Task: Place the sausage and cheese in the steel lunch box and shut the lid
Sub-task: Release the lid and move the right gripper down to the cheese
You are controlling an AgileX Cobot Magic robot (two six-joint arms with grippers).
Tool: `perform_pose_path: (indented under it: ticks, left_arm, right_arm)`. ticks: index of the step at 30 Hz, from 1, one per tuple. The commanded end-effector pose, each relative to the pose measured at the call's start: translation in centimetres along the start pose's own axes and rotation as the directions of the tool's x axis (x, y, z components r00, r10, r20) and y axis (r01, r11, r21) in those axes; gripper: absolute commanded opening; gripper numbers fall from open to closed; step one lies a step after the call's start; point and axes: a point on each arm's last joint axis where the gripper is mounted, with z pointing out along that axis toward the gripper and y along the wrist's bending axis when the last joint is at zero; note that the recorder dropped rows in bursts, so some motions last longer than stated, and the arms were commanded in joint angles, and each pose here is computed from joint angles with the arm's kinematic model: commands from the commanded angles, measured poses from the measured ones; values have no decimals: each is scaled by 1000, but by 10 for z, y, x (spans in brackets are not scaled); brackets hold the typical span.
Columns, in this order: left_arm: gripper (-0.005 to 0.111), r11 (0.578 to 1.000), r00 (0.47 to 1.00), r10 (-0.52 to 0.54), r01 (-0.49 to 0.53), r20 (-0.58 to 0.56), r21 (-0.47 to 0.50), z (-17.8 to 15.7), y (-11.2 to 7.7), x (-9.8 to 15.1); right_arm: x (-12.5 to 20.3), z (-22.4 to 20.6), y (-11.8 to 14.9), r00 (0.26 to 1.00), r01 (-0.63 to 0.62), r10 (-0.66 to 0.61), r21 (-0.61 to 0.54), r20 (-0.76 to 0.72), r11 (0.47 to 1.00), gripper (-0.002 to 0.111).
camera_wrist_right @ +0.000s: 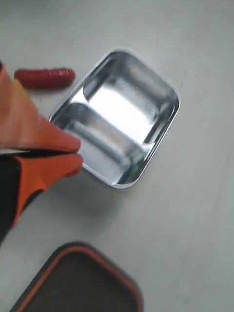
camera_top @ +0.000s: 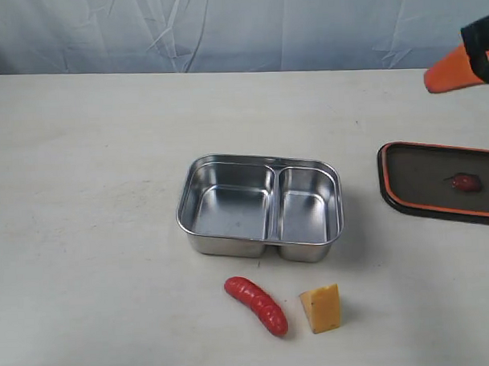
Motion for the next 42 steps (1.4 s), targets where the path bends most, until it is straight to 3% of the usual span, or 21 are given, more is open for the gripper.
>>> perform_pose_path:
  ticks: [1,4,7,10,17,24,28,33,37,42]
  left_arm:
    - [0,1000,1000,3,-3,12,-4,0,0,-1]
    - [0,1000,1000,3,-3,12,-4,0,0,-1]
    - [0,1000,1000,3,-3,12,-4,0,0,-1]
    - [0,1000,1000,3,-3,12,-4,0,0,-1]
    - [0,1000,1000,3,-3,12,-4,0,0,-1]
    - [0,1000,1000,3,-3,12,-4,0,0,-1]
    - [0,1000,1000,3,-3,12,-4,0,0,-1]
    - [0,1000,1000,3,-3,12,-4,0,0,-1]
    - [0,1000,1000,3,-3,12,-4,0,0,-1]
    - [0,1000,1000,3,-3,12,-4,0,0,-1]
  right_arm:
    - [23,25,-42,982,-178,188,278,-10,944,-1]
    - [38,63,-68,963,-218,255,296,-90,930,-1]
    - [54,118,-96,945,-158,243,342,-220,926,-1]
    - [61,145,-115,938,-212,302,404,-172,890,-1]
    - [83,175,-125,902,-208,334,402,-275,892,-1]
    - [92,175,-116,839,-259,395,365,-375,894,-1]
    - [82,162,-108,840,-301,430,373,-332,877,-1]
    - [56,131,-82,905,-266,359,351,-231,898,-1]
    - [40,112,-45,938,-215,282,297,-204,930,-1]
    - [34,107,19,964,-52,96,179,-246,982,-1]
